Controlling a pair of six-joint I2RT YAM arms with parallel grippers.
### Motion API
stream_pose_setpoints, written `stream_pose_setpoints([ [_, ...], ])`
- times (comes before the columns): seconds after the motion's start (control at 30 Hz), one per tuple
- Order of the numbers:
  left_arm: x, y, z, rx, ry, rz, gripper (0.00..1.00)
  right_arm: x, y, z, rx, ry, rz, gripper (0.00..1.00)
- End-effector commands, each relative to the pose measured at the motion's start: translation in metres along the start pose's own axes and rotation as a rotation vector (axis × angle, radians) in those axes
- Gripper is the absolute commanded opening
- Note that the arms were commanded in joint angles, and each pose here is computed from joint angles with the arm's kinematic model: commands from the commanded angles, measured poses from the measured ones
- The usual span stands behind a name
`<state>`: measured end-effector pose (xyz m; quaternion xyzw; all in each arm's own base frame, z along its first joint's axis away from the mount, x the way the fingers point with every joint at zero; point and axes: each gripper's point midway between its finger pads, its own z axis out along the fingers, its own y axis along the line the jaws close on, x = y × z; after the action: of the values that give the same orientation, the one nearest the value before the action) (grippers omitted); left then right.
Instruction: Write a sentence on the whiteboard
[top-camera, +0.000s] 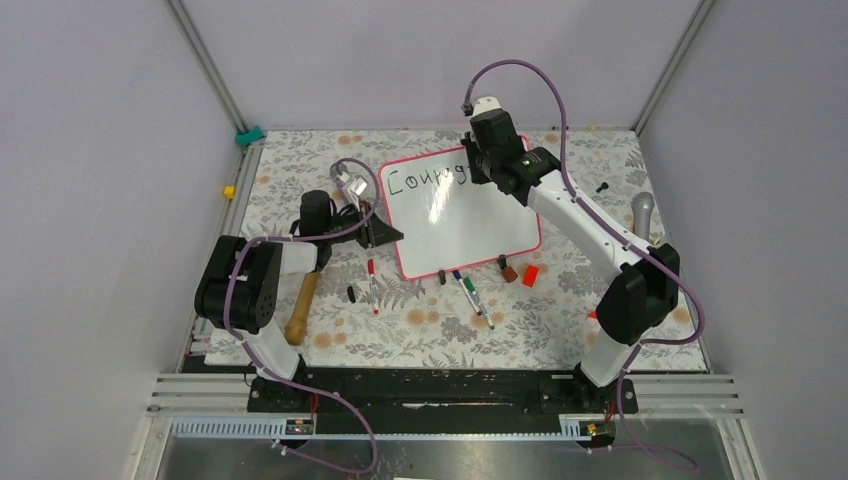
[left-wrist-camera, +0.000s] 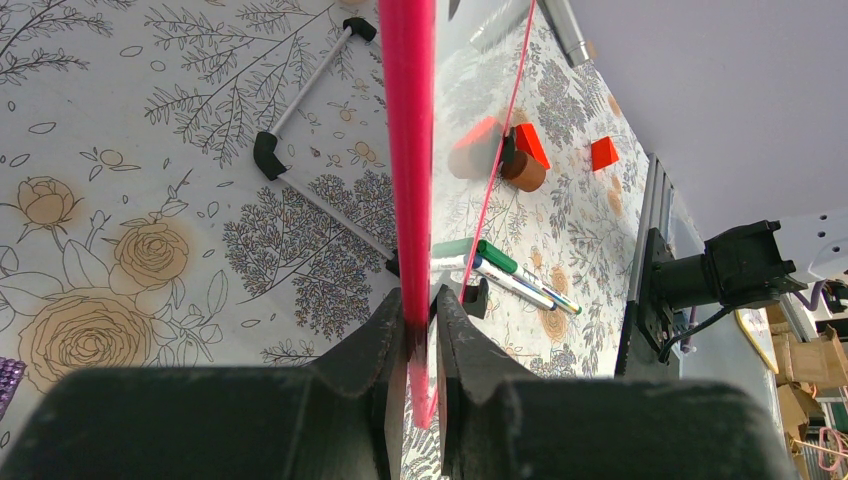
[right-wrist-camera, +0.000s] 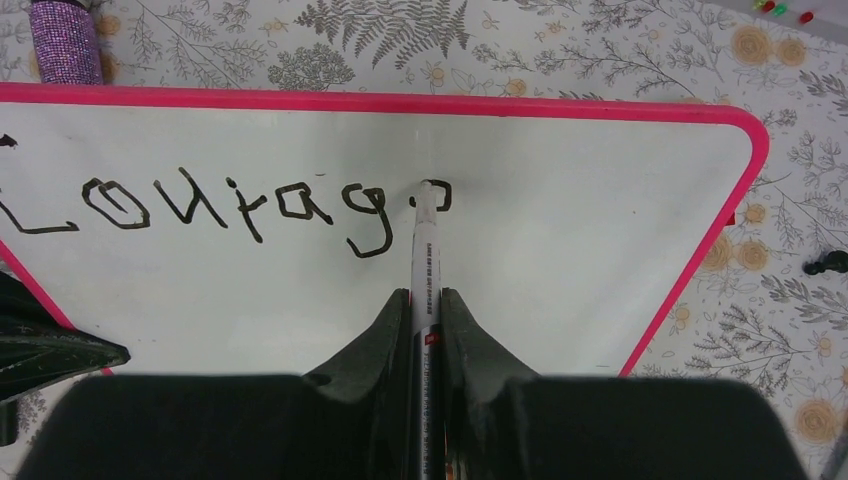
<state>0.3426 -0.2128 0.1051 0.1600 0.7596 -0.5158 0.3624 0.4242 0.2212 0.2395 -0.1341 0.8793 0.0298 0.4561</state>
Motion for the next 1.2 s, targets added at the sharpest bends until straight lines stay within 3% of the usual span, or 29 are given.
stream_pose_setpoints([
  [0.0, 0.005, 0.023, -0.001, -0.081, -0.006, 0.012, 0.0, -0.007, 0.005, 0.0, -0.035, -0.012, 0.009, 0.0],
  [0.73, 0.004, 0.021, -0.002, -0.077, -0.011, 0.013, 0.0, 0.025, -0.003, -0.005, -0.014, 0.077, -0.033, 0.0],
  [1.17, 0.003, 0.021, -0.002, -0.078, -0.014, 0.016, 0.0, 0.012, -0.019, -0.016, 0.058, 0.026, -0.021, 0.0],
])
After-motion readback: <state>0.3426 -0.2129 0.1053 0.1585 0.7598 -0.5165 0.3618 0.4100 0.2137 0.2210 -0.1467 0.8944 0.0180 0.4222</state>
